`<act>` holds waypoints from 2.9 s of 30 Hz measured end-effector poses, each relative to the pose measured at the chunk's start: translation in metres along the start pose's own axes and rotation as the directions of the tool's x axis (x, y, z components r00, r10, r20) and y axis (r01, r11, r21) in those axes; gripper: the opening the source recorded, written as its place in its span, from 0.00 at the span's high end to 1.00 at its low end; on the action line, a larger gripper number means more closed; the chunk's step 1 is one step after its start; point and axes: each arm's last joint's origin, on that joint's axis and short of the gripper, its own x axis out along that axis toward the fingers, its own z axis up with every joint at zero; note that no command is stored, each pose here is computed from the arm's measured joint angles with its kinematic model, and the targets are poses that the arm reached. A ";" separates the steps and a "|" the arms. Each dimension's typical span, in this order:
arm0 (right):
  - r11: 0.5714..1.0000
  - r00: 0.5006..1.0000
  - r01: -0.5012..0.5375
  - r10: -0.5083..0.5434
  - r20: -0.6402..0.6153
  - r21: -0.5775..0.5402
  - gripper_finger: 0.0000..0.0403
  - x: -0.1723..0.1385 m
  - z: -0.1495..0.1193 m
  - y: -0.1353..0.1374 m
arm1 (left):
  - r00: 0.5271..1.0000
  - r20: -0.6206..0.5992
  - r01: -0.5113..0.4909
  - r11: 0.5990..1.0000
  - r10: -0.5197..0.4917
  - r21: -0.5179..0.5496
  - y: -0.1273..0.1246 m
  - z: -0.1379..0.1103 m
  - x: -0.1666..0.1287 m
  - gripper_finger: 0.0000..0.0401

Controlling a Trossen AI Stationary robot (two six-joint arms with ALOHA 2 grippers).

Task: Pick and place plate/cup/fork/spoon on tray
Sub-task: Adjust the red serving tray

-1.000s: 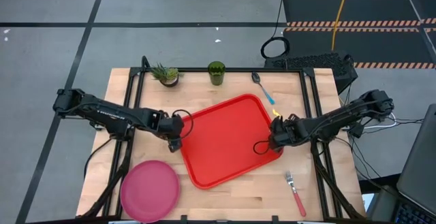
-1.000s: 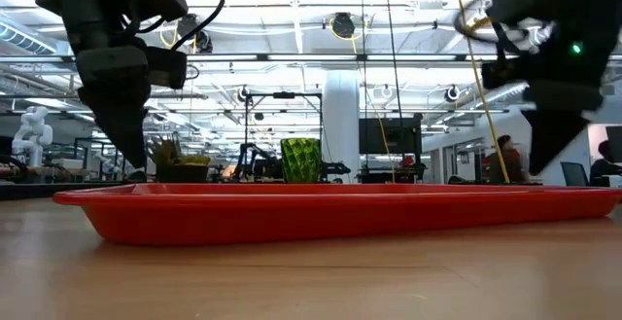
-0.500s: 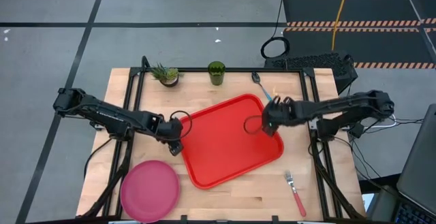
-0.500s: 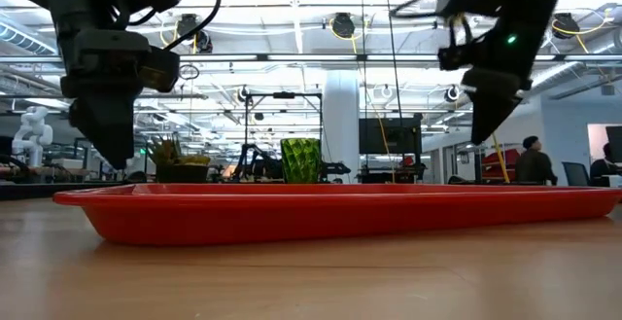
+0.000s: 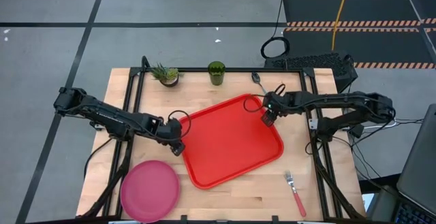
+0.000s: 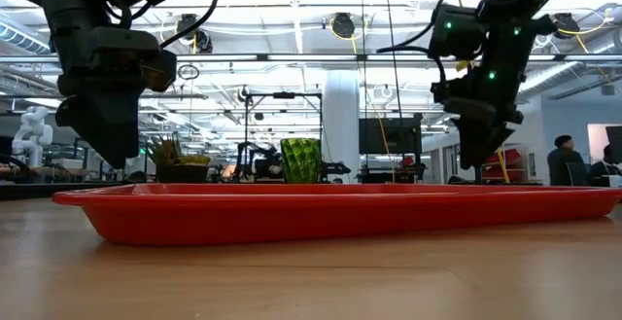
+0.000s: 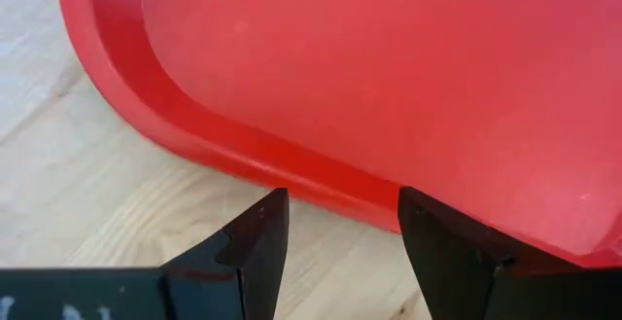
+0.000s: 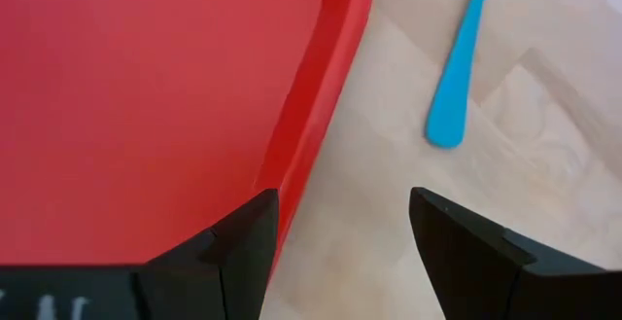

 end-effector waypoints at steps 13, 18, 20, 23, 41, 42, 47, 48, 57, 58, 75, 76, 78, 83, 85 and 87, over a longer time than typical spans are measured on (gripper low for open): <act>0.988 0.995 -0.099 0.096 -0.026 -0.120 0.41 0.001 0.003 -0.001 | 0.895 0.224 0.320 0.905 -0.386 0.281 -0.036 0.024 -0.010 0.51; 0.986 0.995 -0.099 0.096 -0.029 -0.137 0.41 0.001 0.002 -0.001 | 0.806 0.293 0.422 0.846 -0.514 0.325 -0.053 0.023 -0.019 0.51; 0.986 0.995 -0.098 0.094 -0.032 -0.134 0.41 0.001 0.002 -0.001 | 0.795 0.330 0.446 0.859 -0.509 0.251 -0.055 0.023 -0.021 0.51; 0.989 0.995 -0.095 0.091 -0.040 -0.114 0.41 0.001 0.001 -0.001 | 0.823 0.354 0.438 0.893 -0.444 0.104 -0.052 0.019 -0.018 0.51; 0.984 0.991 -0.067 0.046 -0.126 -0.164 0.41 0.000 -0.007 -0.005 | 0.935 0.284 0.323 0.845 -0.214 -0.426 -0.051 -0.017 0.013 0.51; 0.983 0.991 -0.067 0.045 -0.127 -0.172 0.41 0.000 -0.007 -0.005 | 0.935 0.285 0.322 0.836 -0.209 -0.444 -0.052 -0.016 0.016 0.51; 0.975 0.991 -0.071 0.045 -0.126 -0.211 0.41 0.000 -0.007 -0.005 | 0.956 0.242 0.271 0.809 -0.164 -0.522 -0.049 -0.019 0.026 0.51; 0.974 0.991 -0.070 0.044 -0.124 -0.217 0.41 0.000 -0.007 -0.005 | 0.963 0.221 0.250 0.806 -0.152 -0.536 -0.048 -0.020 0.028 0.51; 0.957 0.992 -0.075 0.044 -0.119 -0.279 0.41 0.001 -0.007 -0.005 | 0.981 0.097 0.191 0.778 -0.166 -0.598 -0.057 -0.018 0.020 0.51; 0.956 0.992 -0.076 0.043 -0.119 -0.285 0.41 0.001 -0.007 -0.005 | 0.986 0.082 0.166 0.784 -0.146 -0.599 -0.059 -0.017 0.016 0.51; 0.938 0.994 -0.079 0.050 -0.094 -0.336 0.41 0.001 -0.004 -0.005 | 0.997 -0.022 -0.066 0.711 0.070 -0.700 -0.067 -0.017 0.018 0.51; 0.937 0.995 -0.080 0.053 -0.088 -0.340 0.41 0.001 -0.004 -0.005 | 0.997 -0.034 -0.074 0.705 0.070 -0.705 -0.068 -0.017 0.024 0.51; 0.935 0.995 -0.081 0.055 -0.084 -0.345 0.41 0.001 -0.003 -0.005 | 0.995 -0.061 -0.100 0.697 0.080 -0.710 -0.068 -0.015 0.033 0.51; 0.930 0.998 -0.037 0.014 -0.066 -0.367 0.41 0.001 -0.003 -0.006 | 0.995 -0.075 -0.096 0.692 0.060 -0.716 -0.068 -0.009 0.039 0.51; 0.925 0.998 -0.031 0.008 -0.062 -0.379 0.41 0.003 -0.004 -0.006 | 0.993 -0.085 -0.122 0.691 0.087 -0.712 -0.064 -0.008 0.041 0.51; 0.923 0.998 -0.031 0.007 -0.063 -0.383 0.41 0.006 -0.006 -0.008 | 0.990 -0.094 -0.143 0.684 0.108 -0.715 -0.061 -0.006 0.042 0.51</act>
